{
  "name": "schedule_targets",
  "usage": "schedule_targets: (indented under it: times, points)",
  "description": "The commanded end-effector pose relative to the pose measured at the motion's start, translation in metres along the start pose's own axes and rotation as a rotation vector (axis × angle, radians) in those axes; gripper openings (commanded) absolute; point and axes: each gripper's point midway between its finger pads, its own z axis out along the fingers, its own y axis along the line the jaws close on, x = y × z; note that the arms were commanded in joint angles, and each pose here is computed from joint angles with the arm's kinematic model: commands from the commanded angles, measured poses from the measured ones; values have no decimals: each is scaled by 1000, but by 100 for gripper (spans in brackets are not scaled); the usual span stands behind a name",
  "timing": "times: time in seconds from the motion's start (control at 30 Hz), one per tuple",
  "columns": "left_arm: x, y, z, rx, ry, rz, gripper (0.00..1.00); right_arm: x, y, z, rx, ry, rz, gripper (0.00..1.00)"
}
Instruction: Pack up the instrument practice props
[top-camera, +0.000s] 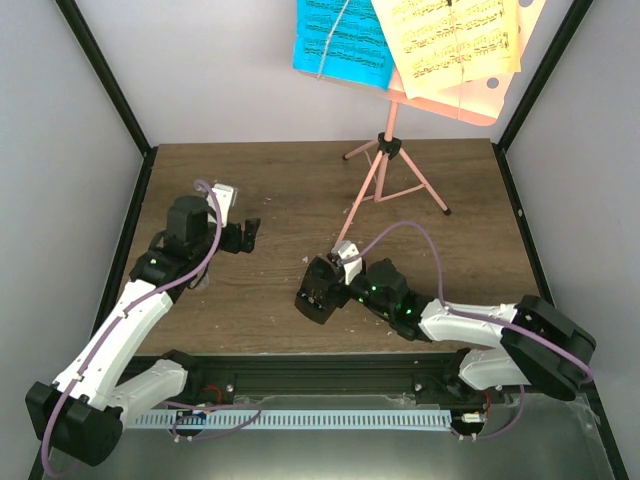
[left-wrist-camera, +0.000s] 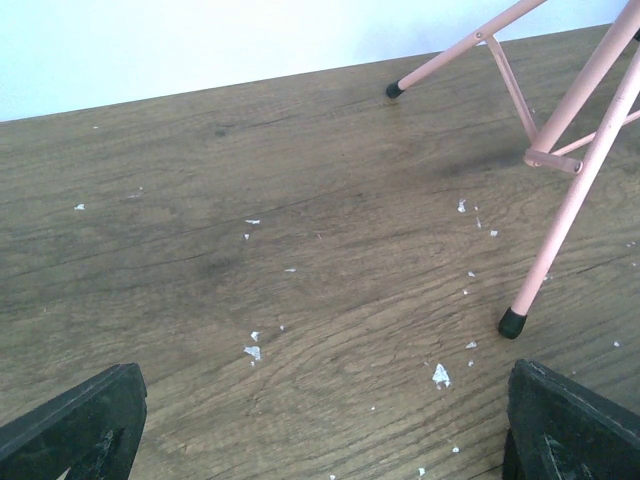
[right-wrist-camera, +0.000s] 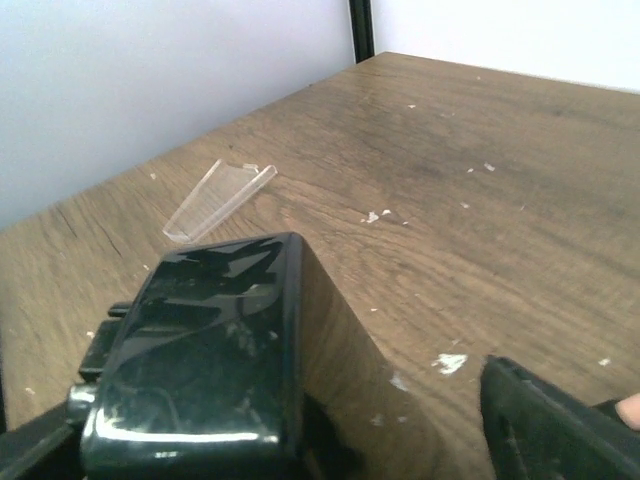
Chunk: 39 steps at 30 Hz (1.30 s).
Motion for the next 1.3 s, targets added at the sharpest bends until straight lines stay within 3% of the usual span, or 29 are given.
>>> schedule_targets:
  times: [0.0, 0.07, 0.2, 0.37, 0.5, 0.63, 0.73, 1.0, 1.27]
  points:
    - [-1, 4, -2, -20, -15, 7, 100, -21, 3, 2, -16, -26, -44, 93]
    - [-2, 5, -3, -24, -18, 10, 100, -27, 10, -3, -50, -32, -79, 100]
    - [-1, 6, -3, -29, -18, 12, 100, -43, 23, -19, -104, -41, -136, 100]
    - [-10, 5, -3, -30, -33, 34, 100, -70, 9, -45, -10, -57, -126, 100]
    - [-35, -4, -18, 20, -63, -37, 99, -75, -35, -57, 120, -23, 2, 100]
    - [-51, -31, -34, 185, -132, -167, 99, -57, -94, -68, 224, 13, 220, 100]
    - [-34, -67, -30, 383, -121, -245, 98, -41, -123, -80, 252, 6, 362, 100]
    - [43, -166, -14, 727, 17, -63, 96, -8, -176, -118, 315, -25, 604, 100]
    - [83, -177, 0, 747, 25, 27, 97, -9, -172, -124, 283, -51, 599, 100]
